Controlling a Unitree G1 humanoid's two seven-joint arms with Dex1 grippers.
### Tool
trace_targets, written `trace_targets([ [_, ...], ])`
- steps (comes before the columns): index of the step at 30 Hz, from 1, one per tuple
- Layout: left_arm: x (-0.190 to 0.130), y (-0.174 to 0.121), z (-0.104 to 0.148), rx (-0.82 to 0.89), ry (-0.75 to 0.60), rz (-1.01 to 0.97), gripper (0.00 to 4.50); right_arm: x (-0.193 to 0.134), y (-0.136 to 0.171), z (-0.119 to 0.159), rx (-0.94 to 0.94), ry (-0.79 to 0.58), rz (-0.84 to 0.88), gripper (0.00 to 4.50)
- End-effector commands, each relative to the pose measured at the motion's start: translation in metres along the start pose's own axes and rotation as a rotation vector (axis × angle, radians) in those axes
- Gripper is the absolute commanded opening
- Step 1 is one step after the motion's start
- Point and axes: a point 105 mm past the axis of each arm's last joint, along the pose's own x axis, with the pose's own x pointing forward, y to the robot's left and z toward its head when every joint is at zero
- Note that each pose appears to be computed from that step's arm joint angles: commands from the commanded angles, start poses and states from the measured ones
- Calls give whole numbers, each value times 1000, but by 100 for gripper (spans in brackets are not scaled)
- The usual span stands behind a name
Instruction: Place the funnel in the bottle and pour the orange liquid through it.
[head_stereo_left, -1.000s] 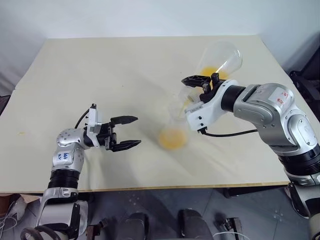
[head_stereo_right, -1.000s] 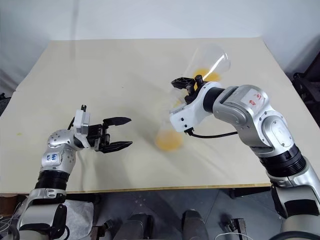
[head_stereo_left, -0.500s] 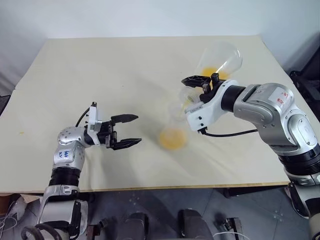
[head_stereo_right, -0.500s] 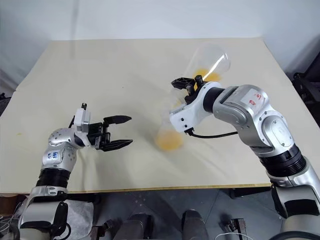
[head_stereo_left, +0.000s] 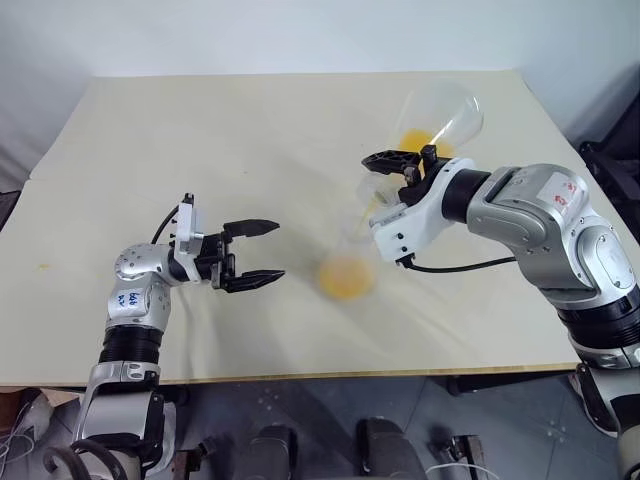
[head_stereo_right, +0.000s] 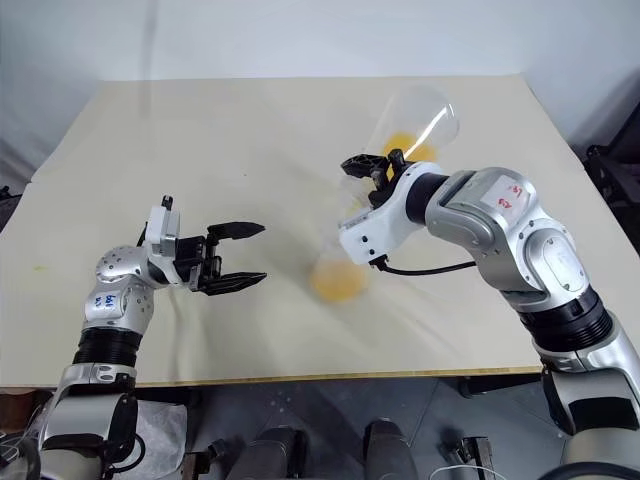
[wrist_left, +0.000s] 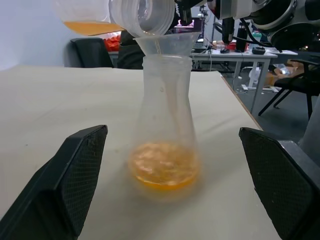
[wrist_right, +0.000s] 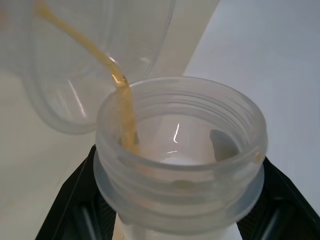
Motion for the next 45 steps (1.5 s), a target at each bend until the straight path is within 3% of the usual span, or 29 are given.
trace_targets([
  [1, 2, 1, 7, 19, -16, -15, 450, -11, -21, -7, -61, 34, -67, 247],
  [45, 2, 0, 6, 8, -15, -33, 450, -12, -21, -7, -86, 22, -51, 247],
])
